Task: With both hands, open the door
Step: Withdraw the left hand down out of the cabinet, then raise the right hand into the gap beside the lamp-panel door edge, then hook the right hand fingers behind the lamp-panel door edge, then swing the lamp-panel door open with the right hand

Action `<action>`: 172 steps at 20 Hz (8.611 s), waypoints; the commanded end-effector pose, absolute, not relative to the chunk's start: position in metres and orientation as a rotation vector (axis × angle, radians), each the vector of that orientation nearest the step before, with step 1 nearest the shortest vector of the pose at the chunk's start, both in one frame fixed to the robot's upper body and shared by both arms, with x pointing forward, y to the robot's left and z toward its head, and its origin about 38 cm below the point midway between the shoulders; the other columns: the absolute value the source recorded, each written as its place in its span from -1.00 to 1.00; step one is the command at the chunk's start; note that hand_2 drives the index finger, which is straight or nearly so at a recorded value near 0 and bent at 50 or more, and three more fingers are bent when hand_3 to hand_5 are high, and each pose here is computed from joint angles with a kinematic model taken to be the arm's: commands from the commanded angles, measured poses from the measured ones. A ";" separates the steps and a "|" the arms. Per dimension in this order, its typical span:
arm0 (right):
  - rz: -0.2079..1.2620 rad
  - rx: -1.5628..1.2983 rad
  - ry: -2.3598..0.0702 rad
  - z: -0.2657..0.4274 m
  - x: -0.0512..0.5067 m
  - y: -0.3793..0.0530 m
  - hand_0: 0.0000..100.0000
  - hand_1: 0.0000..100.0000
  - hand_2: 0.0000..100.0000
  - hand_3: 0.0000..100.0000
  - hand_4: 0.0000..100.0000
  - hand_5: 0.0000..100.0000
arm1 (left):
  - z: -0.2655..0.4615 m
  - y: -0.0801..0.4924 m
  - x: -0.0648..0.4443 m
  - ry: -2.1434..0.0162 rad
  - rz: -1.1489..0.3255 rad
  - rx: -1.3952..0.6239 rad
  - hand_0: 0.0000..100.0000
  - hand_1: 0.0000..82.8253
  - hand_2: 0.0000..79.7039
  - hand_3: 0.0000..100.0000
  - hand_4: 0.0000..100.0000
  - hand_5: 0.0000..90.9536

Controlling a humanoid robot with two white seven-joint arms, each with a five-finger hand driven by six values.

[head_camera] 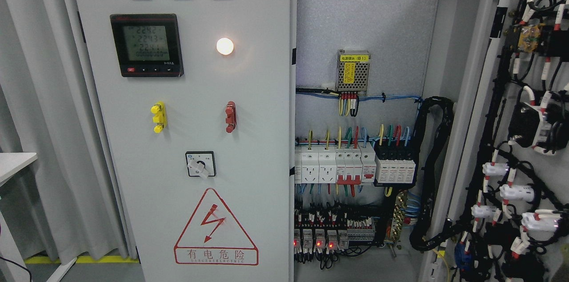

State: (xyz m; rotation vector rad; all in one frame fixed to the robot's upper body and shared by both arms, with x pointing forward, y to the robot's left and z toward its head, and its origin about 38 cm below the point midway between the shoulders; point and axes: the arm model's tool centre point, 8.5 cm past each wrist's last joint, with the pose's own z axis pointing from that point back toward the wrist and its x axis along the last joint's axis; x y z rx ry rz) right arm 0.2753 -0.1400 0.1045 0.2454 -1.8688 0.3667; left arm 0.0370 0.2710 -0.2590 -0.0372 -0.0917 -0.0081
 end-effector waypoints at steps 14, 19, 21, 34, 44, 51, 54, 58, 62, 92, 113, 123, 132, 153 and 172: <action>0.212 0.222 -2.244 0.252 0.380 -0.140 -0.56 -1.00 -1.00 -1.00 -1.00 -1.00 | -0.259 0.267 0.024 -0.058 0.004 -0.047 -0.41 -1.00 -0.93 -0.94 -0.93 -1.00; 0.264 0.213 -2.265 0.276 0.414 -0.130 -0.56 -1.00 -1.00 -1.00 -1.00 -1.00 | -0.259 0.265 0.027 -0.063 0.000 -0.050 -0.41 -1.00 -0.93 -0.94 -0.93 -1.00; 0.270 0.223 -2.252 0.281 0.424 -0.128 -0.56 -1.00 -1.00 -1.00 -1.00 -1.00 | -0.259 0.265 0.027 -0.063 0.001 -0.051 -0.41 -1.00 -0.93 -0.94 -0.93 -1.00; 0.328 0.300 -2.088 0.287 0.470 -0.107 -0.56 -1.00 -1.00 -1.00 -1.00 -1.00 | -0.259 0.269 0.025 -0.059 0.005 -0.044 -0.41 -1.00 -0.93 -0.95 -0.93 -1.00; 0.280 0.403 -2.037 0.312 0.494 -0.105 -0.56 -1.00 -1.00 -1.00 -1.00 -1.00 | -0.259 0.269 0.025 -0.059 0.005 -0.044 -0.41 -1.00 -0.93 -0.95 -0.93 -1.00; 0.343 0.404 -2.003 0.322 0.506 -0.097 -0.56 -1.00 -1.00 -1.00 -1.00 -1.00 | -0.259 0.269 0.024 -0.058 0.005 -0.044 -0.41 -1.00 -0.93 -0.95 -0.93 -1.00; 0.322 0.461 -1.951 0.324 0.509 -0.095 -0.56 -1.00 -1.00 -1.00 -1.00 -1.00 | -0.259 0.269 0.024 -0.056 0.006 -0.043 -0.41 -1.00 -0.93 -0.95 -0.93 -1.00; 0.313 0.500 -1.923 0.328 0.510 -0.094 -0.56 -1.00 -1.00 -1.00 -1.00 -1.00 | -0.259 0.269 0.025 -0.059 0.005 -0.043 -0.41 -1.00 -0.93 -0.95 -0.93 -1.00; 0.364 0.536 -1.929 0.331 0.506 -0.089 -0.56 -1.00 -1.00 -1.00 -1.00 -1.00 | -0.259 0.269 0.024 -0.058 0.006 -0.043 -0.41 -1.00 -0.93 -0.95 -0.92 -1.00; 0.290 0.828 -1.875 0.337 0.507 -0.099 -0.56 -1.00 -1.00 -1.00 -1.00 -1.00 | -0.259 0.268 0.025 -0.065 0.004 -0.047 -0.41 -1.00 -0.93 -0.94 -0.93 -1.00; 0.364 0.927 -1.807 0.336 0.507 -0.095 -0.56 -1.00 -1.00 -1.00 -1.00 -1.00 | -0.259 0.268 0.025 -0.065 0.004 -0.047 -0.41 -1.00 -0.93 -0.94 -0.93 -1.00; 0.376 0.936 -1.813 0.339 0.504 -0.094 -0.56 -1.00 -1.00 -1.00 -1.00 -1.00 | -0.259 0.268 0.025 -0.065 0.004 -0.047 -0.41 -1.00 -0.93 -0.95 -0.93 -1.00; 0.396 0.953 -1.815 0.339 0.503 -0.094 -0.56 -1.00 -1.00 -1.00 -1.00 -1.00 | -0.259 0.268 0.024 -0.064 0.006 -0.047 -0.41 -1.00 -0.93 -0.95 -0.93 -1.00; 0.451 1.011 -1.830 0.339 0.490 -0.094 -0.56 -1.00 -1.00 -1.00 -1.00 -1.00 | -0.259 0.265 0.026 -0.067 0.004 -0.052 -0.41 -1.00 -0.93 -0.95 -0.92 -1.00; 0.647 1.106 -1.735 0.312 0.443 -0.036 -0.56 -1.00 -1.00 -1.00 -1.00 -1.00 | -0.259 0.266 0.027 -0.070 0.005 -0.051 -0.41 -1.00 -0.93 -0.95 -0.92 -1.00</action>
